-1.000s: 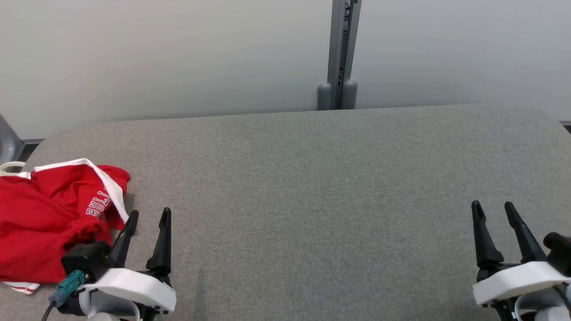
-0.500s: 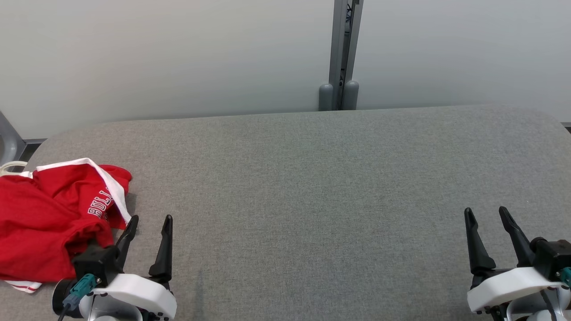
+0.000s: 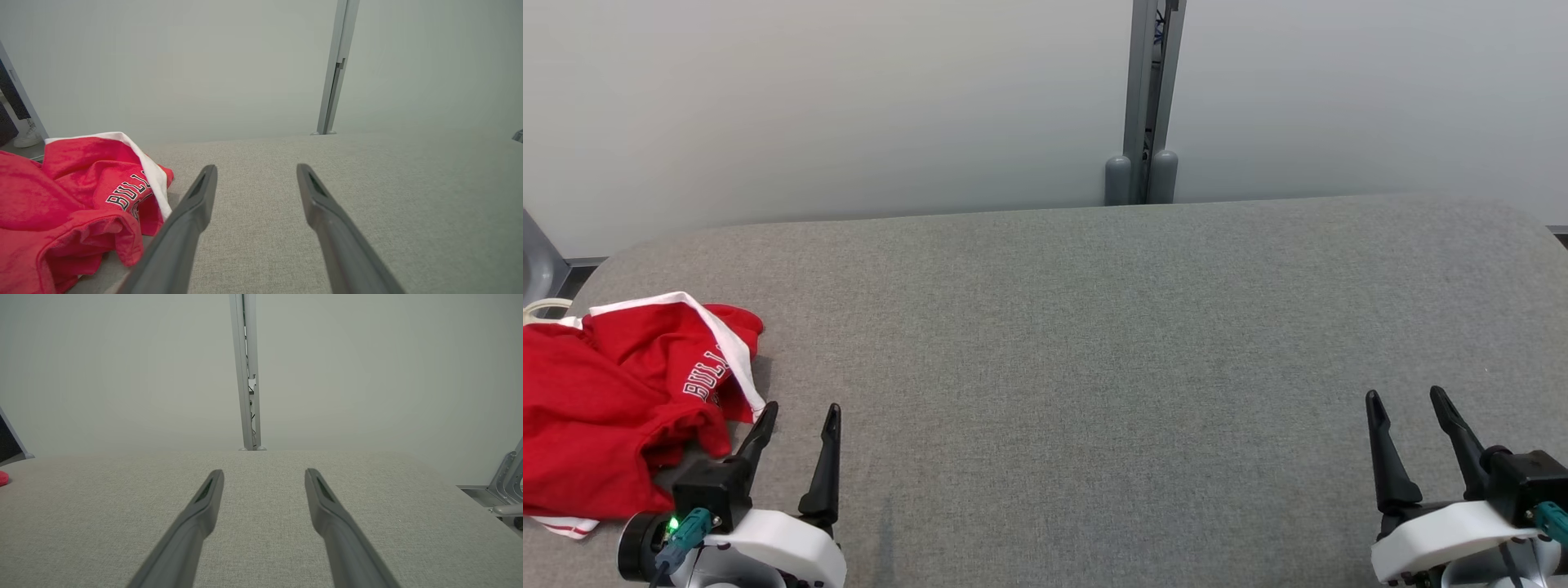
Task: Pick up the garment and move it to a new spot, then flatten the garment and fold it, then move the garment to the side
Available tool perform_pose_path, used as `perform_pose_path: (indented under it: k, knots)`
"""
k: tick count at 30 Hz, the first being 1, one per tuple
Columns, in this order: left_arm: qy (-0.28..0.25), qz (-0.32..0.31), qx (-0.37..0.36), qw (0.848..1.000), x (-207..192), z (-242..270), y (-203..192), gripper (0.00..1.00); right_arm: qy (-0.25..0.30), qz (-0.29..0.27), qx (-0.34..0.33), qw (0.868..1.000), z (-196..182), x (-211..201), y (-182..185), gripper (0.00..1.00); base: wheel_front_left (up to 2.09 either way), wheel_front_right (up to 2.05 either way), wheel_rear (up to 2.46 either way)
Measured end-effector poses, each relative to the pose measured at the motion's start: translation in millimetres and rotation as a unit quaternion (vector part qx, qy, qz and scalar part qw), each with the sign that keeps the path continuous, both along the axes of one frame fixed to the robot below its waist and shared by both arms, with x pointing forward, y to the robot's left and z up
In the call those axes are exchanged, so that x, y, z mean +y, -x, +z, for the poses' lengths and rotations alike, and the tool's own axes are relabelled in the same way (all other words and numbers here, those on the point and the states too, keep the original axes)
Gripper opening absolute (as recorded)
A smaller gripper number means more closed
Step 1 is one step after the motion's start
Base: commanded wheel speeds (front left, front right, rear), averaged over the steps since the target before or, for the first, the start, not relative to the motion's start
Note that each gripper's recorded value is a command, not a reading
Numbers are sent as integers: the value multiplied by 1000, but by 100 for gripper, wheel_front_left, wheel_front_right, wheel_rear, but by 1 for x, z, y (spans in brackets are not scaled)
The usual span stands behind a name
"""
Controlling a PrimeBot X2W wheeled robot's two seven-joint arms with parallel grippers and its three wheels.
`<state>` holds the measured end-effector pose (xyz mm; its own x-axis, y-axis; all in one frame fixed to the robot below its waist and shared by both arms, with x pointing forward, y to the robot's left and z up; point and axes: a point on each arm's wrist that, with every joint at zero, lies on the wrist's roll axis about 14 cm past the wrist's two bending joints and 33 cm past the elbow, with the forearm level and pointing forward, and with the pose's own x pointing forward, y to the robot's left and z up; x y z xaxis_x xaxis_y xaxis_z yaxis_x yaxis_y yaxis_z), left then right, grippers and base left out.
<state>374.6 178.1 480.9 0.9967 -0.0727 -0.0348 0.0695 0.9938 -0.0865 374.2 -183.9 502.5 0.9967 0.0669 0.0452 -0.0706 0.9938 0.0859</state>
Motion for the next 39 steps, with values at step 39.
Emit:
perform_pose_path:
  k: [39]
  knots:
    - [-34, 19, -3, 999, 11, -4, 3, 100, 16, 8, -2, 1000, -6, 8, 0, 100, 0, 0, 0]
